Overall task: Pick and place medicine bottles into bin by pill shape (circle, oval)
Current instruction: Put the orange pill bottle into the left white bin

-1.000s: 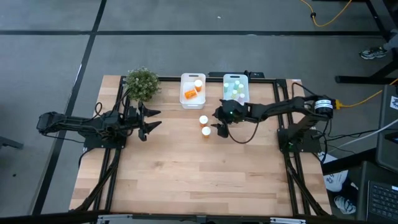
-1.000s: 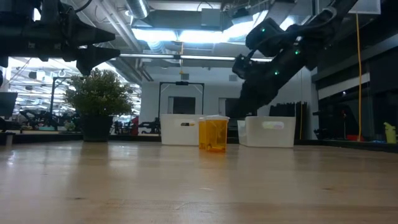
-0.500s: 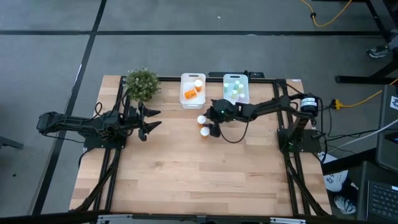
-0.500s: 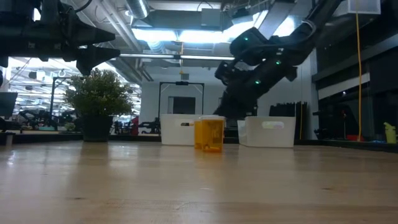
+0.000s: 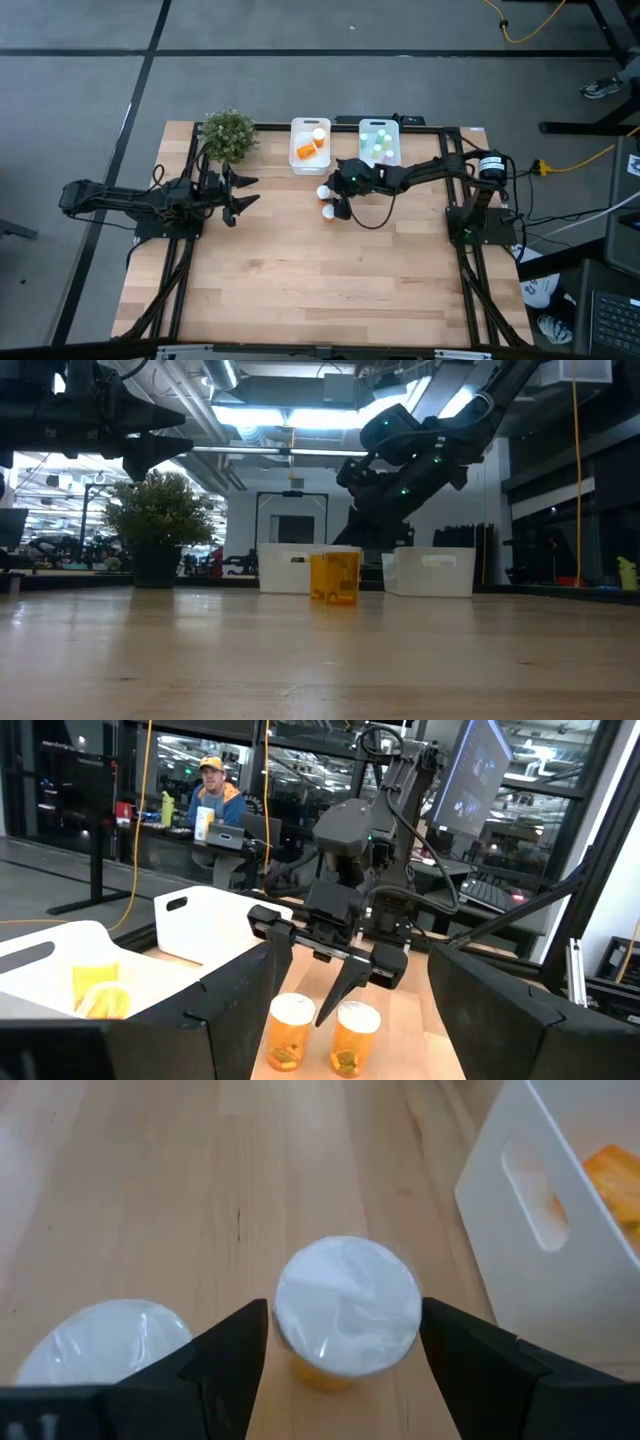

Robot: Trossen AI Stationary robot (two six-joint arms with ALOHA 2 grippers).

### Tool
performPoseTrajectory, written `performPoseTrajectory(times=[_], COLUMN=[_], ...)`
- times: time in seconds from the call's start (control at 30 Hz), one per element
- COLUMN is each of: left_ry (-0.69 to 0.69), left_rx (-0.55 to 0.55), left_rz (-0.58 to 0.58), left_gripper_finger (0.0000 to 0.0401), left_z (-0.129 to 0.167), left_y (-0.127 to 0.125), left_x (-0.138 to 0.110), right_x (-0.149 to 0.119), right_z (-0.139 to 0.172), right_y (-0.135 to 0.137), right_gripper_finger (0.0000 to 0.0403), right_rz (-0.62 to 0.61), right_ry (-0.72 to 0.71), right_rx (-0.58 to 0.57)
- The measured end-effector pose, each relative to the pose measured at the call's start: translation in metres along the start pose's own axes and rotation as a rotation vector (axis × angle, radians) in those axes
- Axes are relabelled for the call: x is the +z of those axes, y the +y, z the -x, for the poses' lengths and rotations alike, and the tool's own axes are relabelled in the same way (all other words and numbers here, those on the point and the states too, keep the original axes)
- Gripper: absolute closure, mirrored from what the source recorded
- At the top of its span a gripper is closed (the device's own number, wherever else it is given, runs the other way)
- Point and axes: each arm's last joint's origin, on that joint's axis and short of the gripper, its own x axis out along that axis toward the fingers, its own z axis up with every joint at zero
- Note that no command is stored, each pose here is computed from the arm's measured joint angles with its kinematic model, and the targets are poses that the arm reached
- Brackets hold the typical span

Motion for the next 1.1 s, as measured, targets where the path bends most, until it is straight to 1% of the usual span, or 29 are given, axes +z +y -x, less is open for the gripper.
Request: performPoseTrajectory(times=[0.33,0.5,0.6,0.77,0.87,0.93,1.0,1.1], left_ry=[0.0,0.0,0.0,0.0,0.0,0.0,0.0,0.0], left_rx=[0.0,0.0,0.0,0.0,0.0,0.0,0.0,0.0], left_rz=[0.0,0.0,0.0,0.0,0.0,0.0,0.0,0.0], left_gripper_finger=[0.0146,0.0146,0.0146,0.0146,0.0146,0.0146,0.0146,0.0146], left_z=[0.0,0.0,0.0,0.0,0.0,0.0,0.0,0.0], left_y=[0.0,0.0,0.0,0.0,0.0,0.0,0.0,0.0], left_x=[0.0,0.0,0.0,0.0,0.0,0.0,0.0,0.0], right_x=[0.002,0.001,0.001,0.002,0.003,0.009,0.022,0.049], right_z=[-0.002,-0.002,-0.002,-0.002,-0.002,0.001,0.006,0.017], right_y=[-0.001,0.0,0.0,0.0,-0.001,-0.001,-0.003,-0.008], right_gripper_finger=[0.0142,0.0144,0.0157,0.019,0.0197,0.0197,0.0194,0.0192], right_rz=[0.003,0.002,-0.004,-0.005,-0.004,-0.013,-0.019,0.016], right_ry=[-0.034,-0.027,-0.02,-0.03,-0.045,-0.061,-0.106,-0.166], right_rx=[-0.007,-0.006,-0.005,-0.007,-0.009,-0.011,-0.022,-0.099])
